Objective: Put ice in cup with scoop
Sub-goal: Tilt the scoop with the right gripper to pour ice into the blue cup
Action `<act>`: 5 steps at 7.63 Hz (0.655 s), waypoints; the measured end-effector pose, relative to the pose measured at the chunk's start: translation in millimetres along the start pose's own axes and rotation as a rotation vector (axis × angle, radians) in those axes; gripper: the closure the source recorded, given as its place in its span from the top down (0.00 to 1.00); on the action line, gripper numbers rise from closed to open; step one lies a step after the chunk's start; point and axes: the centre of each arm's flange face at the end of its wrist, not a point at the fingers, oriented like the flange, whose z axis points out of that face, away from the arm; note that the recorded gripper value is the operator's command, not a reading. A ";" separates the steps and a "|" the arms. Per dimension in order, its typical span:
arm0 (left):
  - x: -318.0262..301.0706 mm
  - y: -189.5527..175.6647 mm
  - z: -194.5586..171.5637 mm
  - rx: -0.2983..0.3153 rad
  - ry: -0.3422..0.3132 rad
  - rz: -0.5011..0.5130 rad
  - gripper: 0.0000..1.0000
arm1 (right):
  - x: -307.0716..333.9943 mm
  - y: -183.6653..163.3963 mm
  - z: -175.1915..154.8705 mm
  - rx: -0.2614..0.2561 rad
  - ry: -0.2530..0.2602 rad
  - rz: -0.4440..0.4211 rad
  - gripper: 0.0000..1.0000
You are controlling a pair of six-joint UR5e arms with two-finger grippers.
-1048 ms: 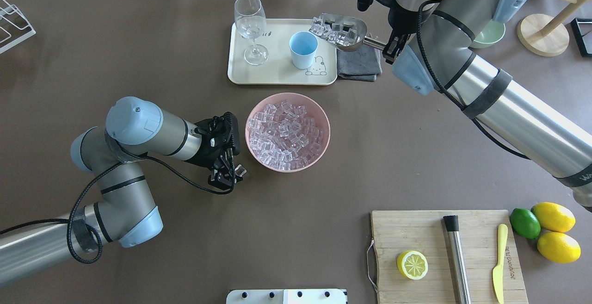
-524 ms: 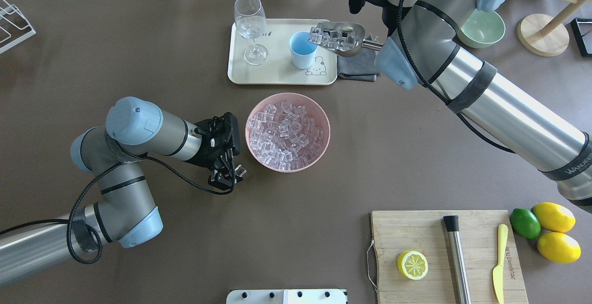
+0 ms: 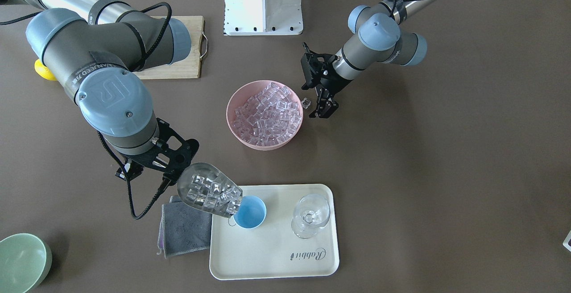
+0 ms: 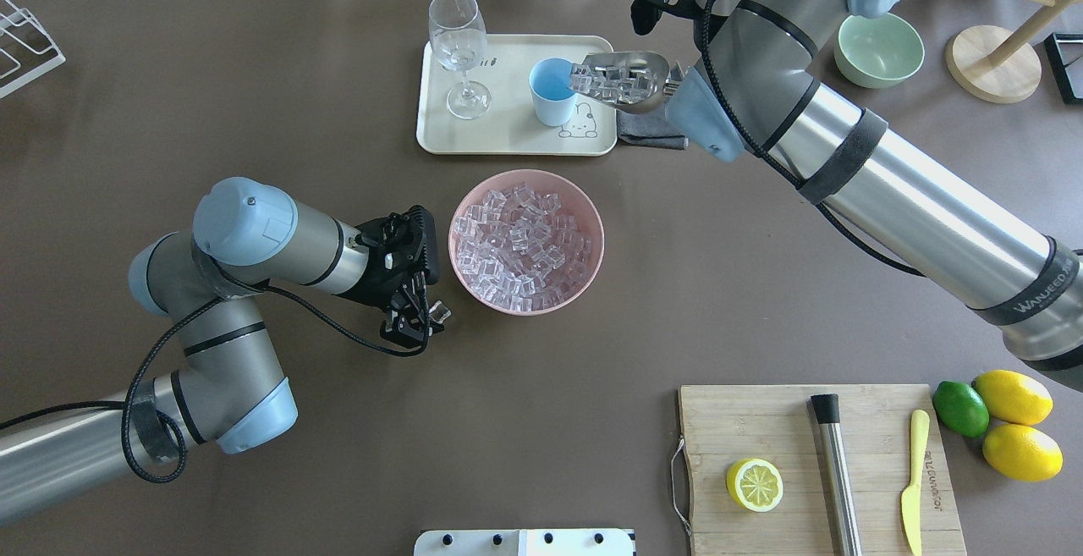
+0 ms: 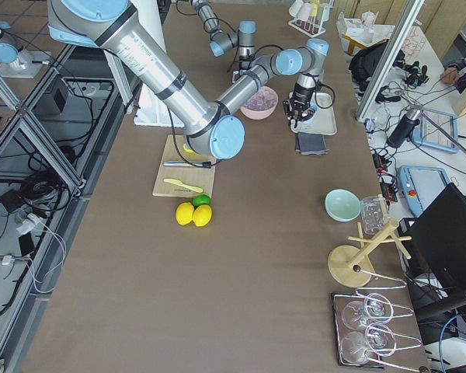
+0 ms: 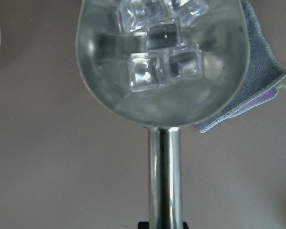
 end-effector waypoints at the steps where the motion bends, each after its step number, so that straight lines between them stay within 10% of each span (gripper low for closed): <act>1: 0.0 0.2 0.0 0.000 0.000 0.000 0.99 | 0.0 -4.4 -2.4 -0.018 0.000 -0.006 0.00; 5: 0.2 0.8 -0.4 0.000 0.000 0.000 0.99 | 3.4 -16.2 -10.9 -0.087 0.023 -0.023 0.00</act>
